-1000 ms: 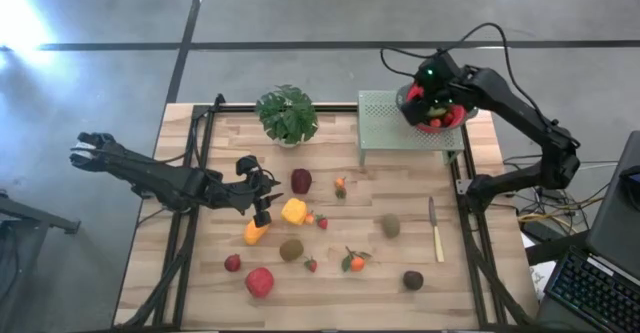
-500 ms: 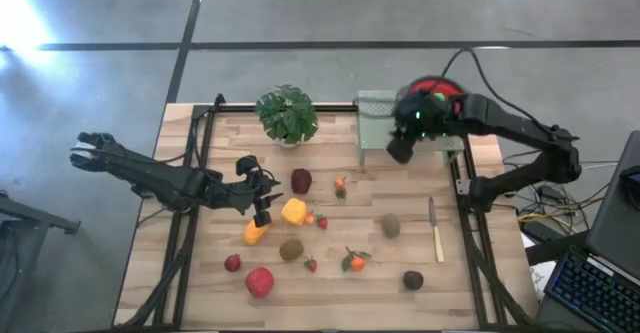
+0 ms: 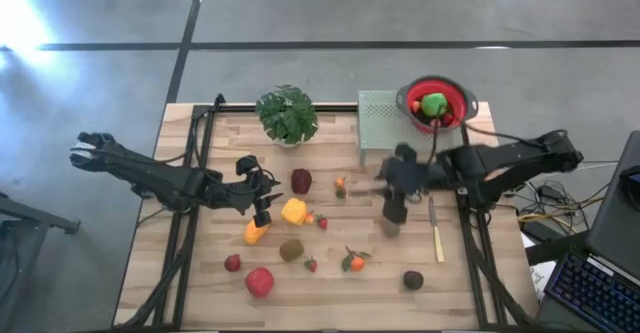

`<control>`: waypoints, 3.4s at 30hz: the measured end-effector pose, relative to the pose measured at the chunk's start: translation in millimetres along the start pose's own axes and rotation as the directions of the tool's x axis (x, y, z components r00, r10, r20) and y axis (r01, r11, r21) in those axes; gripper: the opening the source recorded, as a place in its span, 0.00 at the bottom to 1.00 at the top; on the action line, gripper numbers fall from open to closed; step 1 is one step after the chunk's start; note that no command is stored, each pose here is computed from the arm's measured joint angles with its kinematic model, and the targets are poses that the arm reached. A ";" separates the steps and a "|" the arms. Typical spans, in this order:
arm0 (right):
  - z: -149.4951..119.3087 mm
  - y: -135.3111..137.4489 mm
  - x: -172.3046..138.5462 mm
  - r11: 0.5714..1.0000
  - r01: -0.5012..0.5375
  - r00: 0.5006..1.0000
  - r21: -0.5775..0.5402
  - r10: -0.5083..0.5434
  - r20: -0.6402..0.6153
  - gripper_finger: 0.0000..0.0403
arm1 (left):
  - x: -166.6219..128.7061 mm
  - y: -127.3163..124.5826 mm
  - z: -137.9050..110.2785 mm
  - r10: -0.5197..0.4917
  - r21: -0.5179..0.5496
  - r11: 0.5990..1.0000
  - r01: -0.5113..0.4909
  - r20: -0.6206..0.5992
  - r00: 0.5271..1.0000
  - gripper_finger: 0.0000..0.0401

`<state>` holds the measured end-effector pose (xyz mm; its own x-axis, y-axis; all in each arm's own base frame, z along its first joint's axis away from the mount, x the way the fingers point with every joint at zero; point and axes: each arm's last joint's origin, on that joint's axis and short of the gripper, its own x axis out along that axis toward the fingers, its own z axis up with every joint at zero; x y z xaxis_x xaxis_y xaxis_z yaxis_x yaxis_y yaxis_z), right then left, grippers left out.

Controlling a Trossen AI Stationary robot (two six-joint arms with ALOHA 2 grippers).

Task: Pick & Place Fruit
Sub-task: Put the orange into the red strainer bowl on the shelf

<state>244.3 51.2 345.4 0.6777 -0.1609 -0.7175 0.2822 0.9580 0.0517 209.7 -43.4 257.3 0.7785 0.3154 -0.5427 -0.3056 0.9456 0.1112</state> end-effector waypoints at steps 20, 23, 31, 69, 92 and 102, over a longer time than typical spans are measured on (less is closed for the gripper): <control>-82.0 76.9 25.1 0.970 -0.200 0.960 -0.138 0.222 0.173 0.57 | 0.0 0.0 0.0 0.000 0.000 1.000 0.000 0.000 1.000 0.37; -88.1 79.6 28.5 0.966 -0.223 0.950 -0.134 0.246 0.194 0.62 | 0.0 0.1 0.1 0.000 0.000 1.000 0.000 0.000 1.000 0.37; -100.2 108.2 64.1 0.961 -0.217 0.958 -0.172 0.244 0.149 0.65 | 0.0 0.0 0.0 0.000 0.000 1.000 0.000 0.000 1.000 0.37; -144.7 162.5 178.1 0.974 -0.001 0.959 -0.225 -0.063 -0.278 0.60 | 0.0 0.1 0.0 0.001 0.001 1.000 -0.001 -0.001 1.000 0.37; -135.7 162.1 175.7 0.983 -0.015 0.963 -0.183 -0.036 -0.268 0.42 | 0.0 0.0 -0.1 0.000 0.000 1.000 0.000 -0.001 1.000 0.37; -134.1 161.7 172.6 0.983 -0.027 0.961 -0.183 -0.025 -0.276 0.43 | 0.0 0.0 0.0 0.000 0.000 1.000 0.000 0.000 1.000 0.37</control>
<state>315.9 210.2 136.7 0.4566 -0.1133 -0.8824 0.1350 0.9892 -0.0571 209.7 -43.4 257.4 0.7781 0.3156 -0.5431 -0.3057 0.9456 0.1116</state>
